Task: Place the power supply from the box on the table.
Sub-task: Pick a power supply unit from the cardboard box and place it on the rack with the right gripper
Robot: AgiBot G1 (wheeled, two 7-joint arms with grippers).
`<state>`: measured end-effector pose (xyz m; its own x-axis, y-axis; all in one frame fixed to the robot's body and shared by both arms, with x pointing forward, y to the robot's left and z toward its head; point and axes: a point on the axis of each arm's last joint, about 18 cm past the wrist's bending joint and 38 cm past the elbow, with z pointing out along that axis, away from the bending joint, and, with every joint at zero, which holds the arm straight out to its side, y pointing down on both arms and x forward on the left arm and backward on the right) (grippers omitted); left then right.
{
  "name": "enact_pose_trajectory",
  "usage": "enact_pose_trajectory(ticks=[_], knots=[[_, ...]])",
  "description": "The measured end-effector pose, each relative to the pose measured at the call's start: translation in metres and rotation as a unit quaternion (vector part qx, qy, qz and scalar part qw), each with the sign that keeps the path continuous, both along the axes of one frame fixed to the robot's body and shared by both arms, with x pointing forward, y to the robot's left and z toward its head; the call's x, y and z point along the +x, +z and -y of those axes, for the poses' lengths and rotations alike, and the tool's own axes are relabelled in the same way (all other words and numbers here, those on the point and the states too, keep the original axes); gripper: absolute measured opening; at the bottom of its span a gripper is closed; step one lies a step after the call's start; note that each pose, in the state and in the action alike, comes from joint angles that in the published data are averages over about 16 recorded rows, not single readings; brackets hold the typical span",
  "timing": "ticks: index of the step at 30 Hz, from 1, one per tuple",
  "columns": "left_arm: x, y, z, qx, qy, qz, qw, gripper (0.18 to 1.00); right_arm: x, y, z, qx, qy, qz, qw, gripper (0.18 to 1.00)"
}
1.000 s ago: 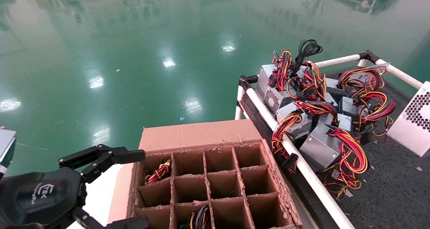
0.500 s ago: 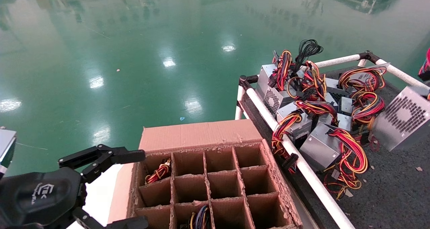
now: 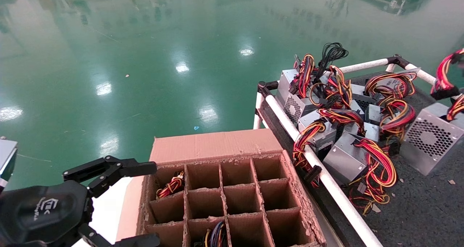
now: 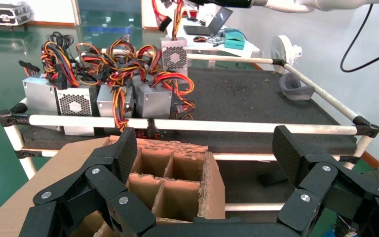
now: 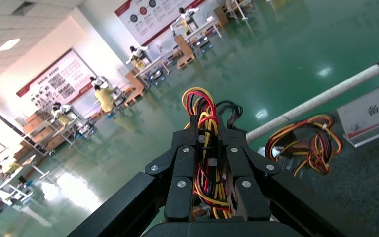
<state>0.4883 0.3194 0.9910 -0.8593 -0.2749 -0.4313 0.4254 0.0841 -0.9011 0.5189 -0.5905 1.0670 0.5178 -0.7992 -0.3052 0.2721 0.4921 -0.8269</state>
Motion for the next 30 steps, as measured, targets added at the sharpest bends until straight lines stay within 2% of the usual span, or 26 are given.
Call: enact_pose_trajectory(ticks=[17, 30], knots=[[0.0, 0.0, 0.0, 0.0, 0.0, 0.0, 1.0, 1.001, 0.029, -0.025, -0.027, -0.041, 0.017, -0.028, 0.999, 0.232], [0.0, 0.0, 0.0, 0.0, 0.0, 0.0, 1.0, 1.001, 0.06, -0.038, -0.043, -0.076, -0.004, -0.041, 0.996, 0.232]])
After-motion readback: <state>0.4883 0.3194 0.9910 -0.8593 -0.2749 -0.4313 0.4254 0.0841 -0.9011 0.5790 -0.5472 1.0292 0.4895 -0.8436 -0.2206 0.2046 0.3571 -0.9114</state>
